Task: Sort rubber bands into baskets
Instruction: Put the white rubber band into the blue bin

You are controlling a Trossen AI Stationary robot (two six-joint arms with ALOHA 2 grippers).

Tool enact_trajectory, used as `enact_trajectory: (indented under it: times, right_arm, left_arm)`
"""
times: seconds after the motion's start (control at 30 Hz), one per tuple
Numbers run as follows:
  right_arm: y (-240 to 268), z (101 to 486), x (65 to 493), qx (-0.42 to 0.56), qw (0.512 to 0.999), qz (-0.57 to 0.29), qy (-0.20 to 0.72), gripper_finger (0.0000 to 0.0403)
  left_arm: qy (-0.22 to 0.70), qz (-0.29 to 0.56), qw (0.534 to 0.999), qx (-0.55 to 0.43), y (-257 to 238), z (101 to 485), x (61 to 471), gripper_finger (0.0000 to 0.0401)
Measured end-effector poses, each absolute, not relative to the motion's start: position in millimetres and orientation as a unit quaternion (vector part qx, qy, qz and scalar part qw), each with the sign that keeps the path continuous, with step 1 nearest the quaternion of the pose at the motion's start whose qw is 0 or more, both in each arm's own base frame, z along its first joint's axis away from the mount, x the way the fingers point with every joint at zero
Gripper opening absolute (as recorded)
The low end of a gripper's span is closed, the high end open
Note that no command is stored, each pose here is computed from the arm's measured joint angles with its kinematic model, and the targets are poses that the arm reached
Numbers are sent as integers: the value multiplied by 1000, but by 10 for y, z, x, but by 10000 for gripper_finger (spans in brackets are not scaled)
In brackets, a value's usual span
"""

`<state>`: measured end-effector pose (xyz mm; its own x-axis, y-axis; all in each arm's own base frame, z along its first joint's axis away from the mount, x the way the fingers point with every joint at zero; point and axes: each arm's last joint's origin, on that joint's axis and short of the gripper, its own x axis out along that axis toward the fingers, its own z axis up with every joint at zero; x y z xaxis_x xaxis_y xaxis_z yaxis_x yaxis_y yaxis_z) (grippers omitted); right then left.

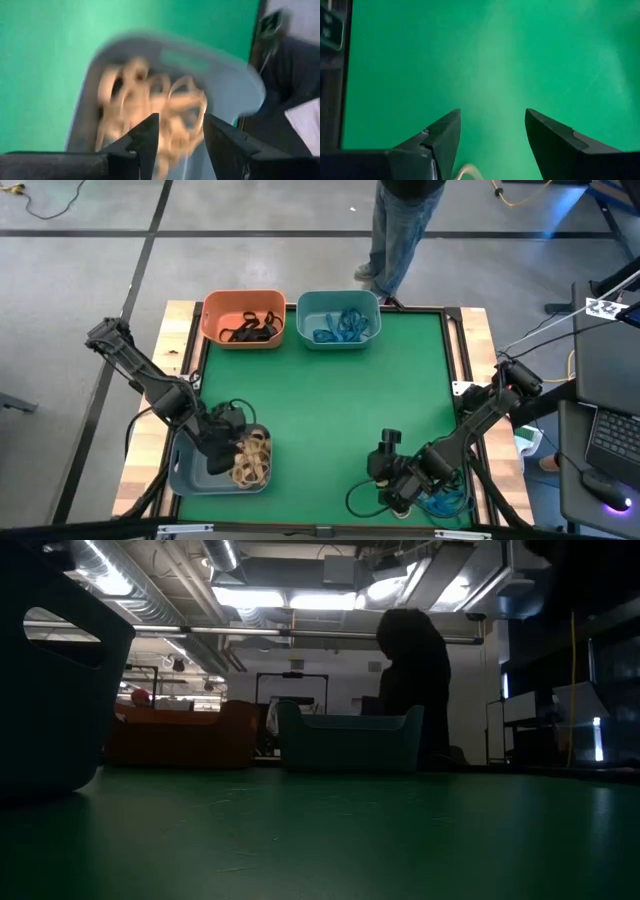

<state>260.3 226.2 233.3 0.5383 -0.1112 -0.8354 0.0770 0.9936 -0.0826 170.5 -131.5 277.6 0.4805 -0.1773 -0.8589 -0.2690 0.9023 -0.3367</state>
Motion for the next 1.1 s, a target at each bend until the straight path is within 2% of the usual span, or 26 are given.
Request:
enact_trajectory:
  times: [0.1, 0.23, 0.43, 0.53, 0.67, 0.9, 0.97, 1.1]
  right_arm:
    - [2250, 2198, 2530, 20, 852, -48, 522, 223]
    - [2222, 1956, 2375, 55, 817, -63, 571, 223]
    - [2137, 1583, 2112, 85, 767, -92, 630, 223]
    - [2093, 1451, 2062, 105, 756, -95, 639, 215]
    - [2079, 1401, 2050, 113, 763, -87, 630, 167]
    - [2093, 1421, 2087, 80, 785, -78, 609, 20]
    - [2078, 1419, 2092, 64, 794, -87, 598, 9]
    - [2025, 1420, 2134, 48, 806, -103, 581, 30]
  left_arm:
    - [454, 14, 872, -184, -1363, 2800, 1808, 147]
    - [412, 4, 901, -138, -1415, 2802, 1907, 149]
    - [408, 4, 907, -109, -1473, 2728, 1991, 146]
    - [413, 7, 905, -105, -1492, 2691, 2013, 145]
    - [419, 12, 903, -98, -1513, 2642, 2041, 147]
    - [405, 39, 911, -61, -1527, 2567, 2117, 147]
    - [398, 47, 915, -47, -1523, 2551, 2149, 146]
    - [379, 35, 924, -32, -1543, 2554, 2218, 141]
